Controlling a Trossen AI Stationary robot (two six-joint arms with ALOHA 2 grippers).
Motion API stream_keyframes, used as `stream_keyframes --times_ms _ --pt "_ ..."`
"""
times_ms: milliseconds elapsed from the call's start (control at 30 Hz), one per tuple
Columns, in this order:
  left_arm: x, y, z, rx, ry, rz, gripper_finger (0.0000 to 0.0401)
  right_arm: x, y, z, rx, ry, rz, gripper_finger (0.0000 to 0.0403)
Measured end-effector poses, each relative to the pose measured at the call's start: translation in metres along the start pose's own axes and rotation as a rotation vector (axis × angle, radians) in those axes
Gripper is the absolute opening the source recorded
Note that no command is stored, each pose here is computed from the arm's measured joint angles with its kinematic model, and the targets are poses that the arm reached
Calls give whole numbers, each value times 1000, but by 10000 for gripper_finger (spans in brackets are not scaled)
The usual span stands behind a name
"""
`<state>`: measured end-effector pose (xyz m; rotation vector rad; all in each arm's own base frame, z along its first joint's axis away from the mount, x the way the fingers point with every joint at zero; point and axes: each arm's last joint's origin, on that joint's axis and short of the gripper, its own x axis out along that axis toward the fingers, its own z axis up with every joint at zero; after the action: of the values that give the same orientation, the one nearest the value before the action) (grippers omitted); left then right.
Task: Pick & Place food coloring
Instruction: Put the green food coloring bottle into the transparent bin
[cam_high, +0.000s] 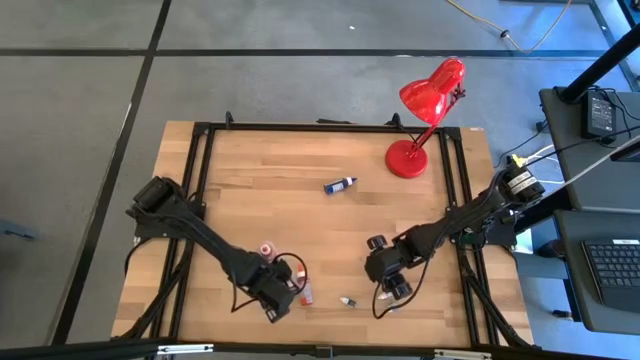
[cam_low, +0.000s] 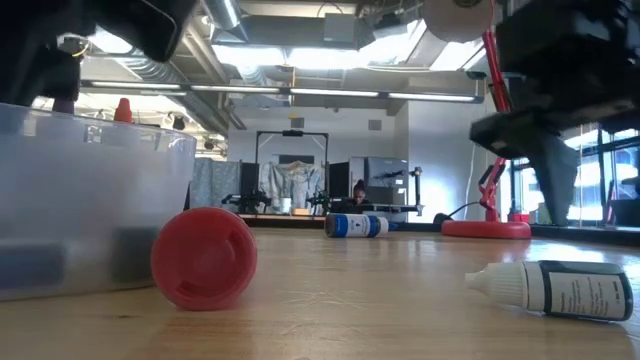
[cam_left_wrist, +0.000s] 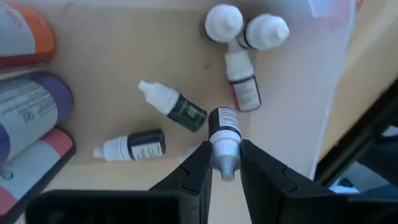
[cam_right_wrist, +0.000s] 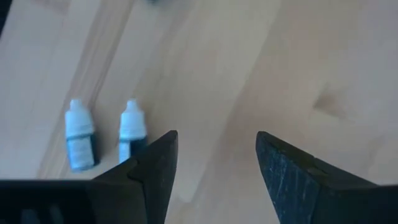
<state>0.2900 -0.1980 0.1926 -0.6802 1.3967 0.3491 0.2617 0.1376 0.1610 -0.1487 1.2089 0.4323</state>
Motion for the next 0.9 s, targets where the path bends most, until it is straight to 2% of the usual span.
stream_keyframes --times_ms 400,900 --pt "5 1 4 -9 -23 14 72 4 34 -8 -164 19 62 214" --pt "5 -1 5 -8 -29 -4 73 18 43 -23 -144 -35 54 213"
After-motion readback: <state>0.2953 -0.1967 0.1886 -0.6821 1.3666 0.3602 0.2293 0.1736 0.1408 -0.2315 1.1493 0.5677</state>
